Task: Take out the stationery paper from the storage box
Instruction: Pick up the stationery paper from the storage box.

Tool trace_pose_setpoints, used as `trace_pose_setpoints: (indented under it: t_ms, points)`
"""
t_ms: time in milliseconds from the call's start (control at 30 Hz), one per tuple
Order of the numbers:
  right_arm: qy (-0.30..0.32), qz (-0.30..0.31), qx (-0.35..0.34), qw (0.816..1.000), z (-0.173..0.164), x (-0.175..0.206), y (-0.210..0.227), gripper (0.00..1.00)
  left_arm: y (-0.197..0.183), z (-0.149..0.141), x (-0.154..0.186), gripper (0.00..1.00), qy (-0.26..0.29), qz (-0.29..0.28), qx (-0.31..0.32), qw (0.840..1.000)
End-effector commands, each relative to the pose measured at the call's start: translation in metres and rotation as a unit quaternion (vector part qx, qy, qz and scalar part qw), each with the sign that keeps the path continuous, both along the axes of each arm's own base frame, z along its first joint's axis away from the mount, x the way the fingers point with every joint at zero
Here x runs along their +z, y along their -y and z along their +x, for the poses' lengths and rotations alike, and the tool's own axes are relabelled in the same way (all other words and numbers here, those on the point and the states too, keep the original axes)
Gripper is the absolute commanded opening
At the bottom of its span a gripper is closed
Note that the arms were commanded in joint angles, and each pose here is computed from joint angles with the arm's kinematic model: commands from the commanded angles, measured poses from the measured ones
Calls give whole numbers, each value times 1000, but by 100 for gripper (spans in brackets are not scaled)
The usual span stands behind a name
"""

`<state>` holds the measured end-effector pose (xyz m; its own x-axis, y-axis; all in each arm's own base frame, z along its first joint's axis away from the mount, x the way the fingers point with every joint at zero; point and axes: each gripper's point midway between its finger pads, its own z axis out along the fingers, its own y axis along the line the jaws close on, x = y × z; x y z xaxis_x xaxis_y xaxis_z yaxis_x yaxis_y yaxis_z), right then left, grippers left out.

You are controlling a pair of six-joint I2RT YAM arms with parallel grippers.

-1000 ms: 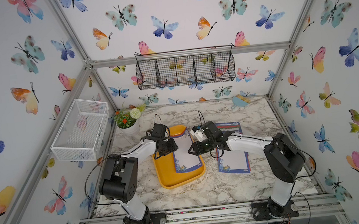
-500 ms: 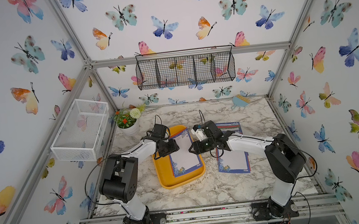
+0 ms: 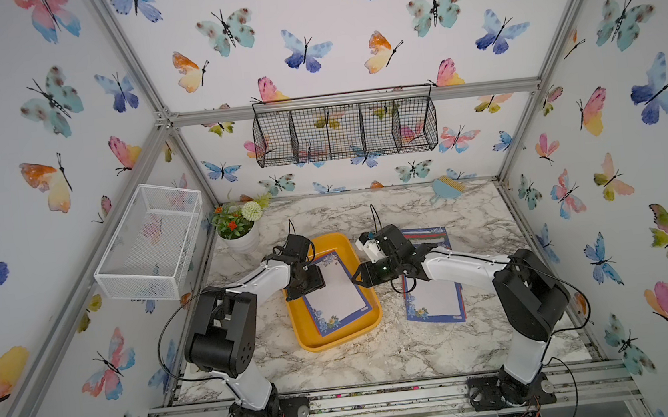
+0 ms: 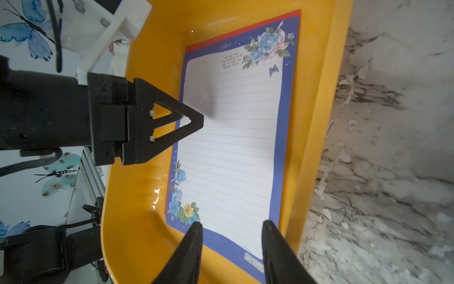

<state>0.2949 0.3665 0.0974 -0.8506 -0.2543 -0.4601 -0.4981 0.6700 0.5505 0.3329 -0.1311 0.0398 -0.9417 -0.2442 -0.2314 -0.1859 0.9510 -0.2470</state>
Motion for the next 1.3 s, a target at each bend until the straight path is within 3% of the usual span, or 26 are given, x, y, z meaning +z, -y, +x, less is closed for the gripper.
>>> trace_pose_setpoints:
  t_ms: [0, 500, 1033, 1267]
  points:
    - [2, -4, 3, 1000, 1, 1, -2, 43, -17, -8, 13, 67, 10, 29, 40, 999]
    - [-9, -2, 11, 1000, -2, -5, -5, 43, 12, -34, 6, 63, -21, -78, 58, 995]
    - [-14, 3, 18, 1000, -2, -3, -9, 43, 22, -28, 7, 60, -11, -94, 29, 995]
    - [-15, -2, 17, 1000, 0, -4, -9, 43, -1, -12, 14, 64, 22, -21, 40, 999]
